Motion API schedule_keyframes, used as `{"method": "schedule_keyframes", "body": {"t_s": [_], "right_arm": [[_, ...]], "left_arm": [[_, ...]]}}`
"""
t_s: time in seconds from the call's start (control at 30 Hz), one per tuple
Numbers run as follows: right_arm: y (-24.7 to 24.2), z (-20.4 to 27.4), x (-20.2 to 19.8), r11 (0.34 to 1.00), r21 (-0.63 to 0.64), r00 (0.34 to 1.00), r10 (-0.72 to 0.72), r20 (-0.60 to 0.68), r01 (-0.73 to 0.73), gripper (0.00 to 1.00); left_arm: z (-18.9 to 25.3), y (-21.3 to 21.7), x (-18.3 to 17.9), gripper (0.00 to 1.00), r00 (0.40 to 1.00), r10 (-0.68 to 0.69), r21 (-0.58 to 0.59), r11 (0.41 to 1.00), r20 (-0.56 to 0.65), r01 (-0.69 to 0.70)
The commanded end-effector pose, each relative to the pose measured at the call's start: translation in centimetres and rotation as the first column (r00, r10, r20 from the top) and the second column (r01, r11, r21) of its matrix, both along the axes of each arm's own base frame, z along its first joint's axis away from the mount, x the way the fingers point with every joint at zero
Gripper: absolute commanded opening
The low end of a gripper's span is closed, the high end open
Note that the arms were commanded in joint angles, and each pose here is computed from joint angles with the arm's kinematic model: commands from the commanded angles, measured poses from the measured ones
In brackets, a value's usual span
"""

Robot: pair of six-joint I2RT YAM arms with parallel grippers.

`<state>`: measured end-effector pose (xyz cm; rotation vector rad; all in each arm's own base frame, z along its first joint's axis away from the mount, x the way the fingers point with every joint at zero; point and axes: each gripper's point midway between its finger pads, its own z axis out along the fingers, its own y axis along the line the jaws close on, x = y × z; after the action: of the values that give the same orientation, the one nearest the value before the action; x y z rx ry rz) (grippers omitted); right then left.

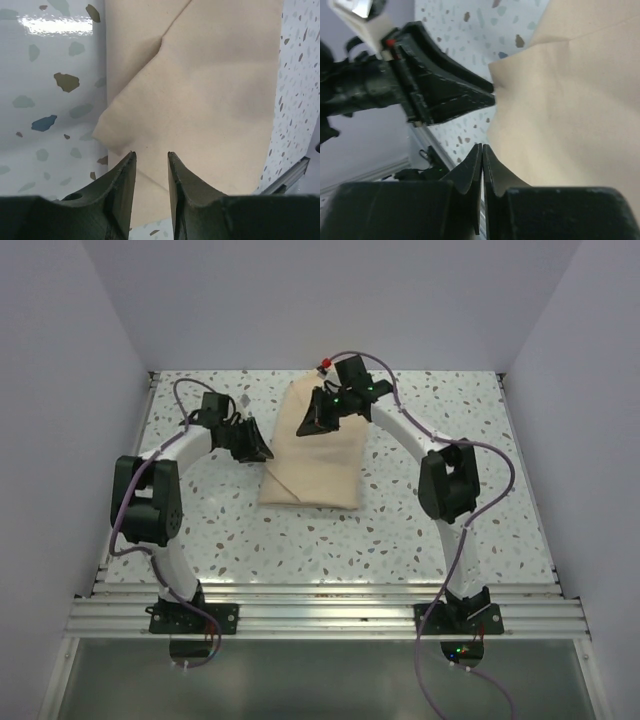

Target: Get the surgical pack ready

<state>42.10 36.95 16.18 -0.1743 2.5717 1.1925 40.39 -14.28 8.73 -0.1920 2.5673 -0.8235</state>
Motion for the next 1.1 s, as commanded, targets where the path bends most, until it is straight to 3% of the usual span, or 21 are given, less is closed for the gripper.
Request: {"method": "schedule_keyframes", "body": {"t_s": [0.0, 0.2, 0.5, 0.77, 1.07], "right_arm": [[2.7, 0.8, -1.2, 0.965, 0.231, 0.988, 0.142, -0.055, -0.126, 0.04], [3.8, -2.9, -0.3, 0.953, 0.285, 0.980, 0.141, -0.139, -0.097, 0.01], [-1.5, -9.7, 2.0, 0.985, 0.157, 0.973, -0.029, -0.230, 0.067, 0.00], [-6.1, -8.2, 5.4, 0.985, 0.111, 0.980, -0.115, -0.161, 0.134, 0.00], [-7.6, -8.6, 7.8, 0.974, 0.131, 0.973, -0.165, -0.159, 0.187, 0.00]], "left_arm": [[1.7, -1.8, 2.3, 0.34, 0.998, -0.036, -0.120, 0.992, 0.057, 0.043], [-0.8, -1.8, 2.4, 0.33, 0.999, -0.047, -0.114, 0.992, -0.010, 0.046], [-3.6, -1.1, 1.0, 0.33, 0.995, -0.036, -0.071, 0.997, -0.090, 0.029], [-3.3, -0.9, 1.0, 0.33, 0.995, -0.041, -0.054, 0.998, -0.089, 0.036], [1.3, -1.3, 4.6, 0.36, 0.999, -0.038, -0.066, 0.997, 0.033, 0.040]]}}
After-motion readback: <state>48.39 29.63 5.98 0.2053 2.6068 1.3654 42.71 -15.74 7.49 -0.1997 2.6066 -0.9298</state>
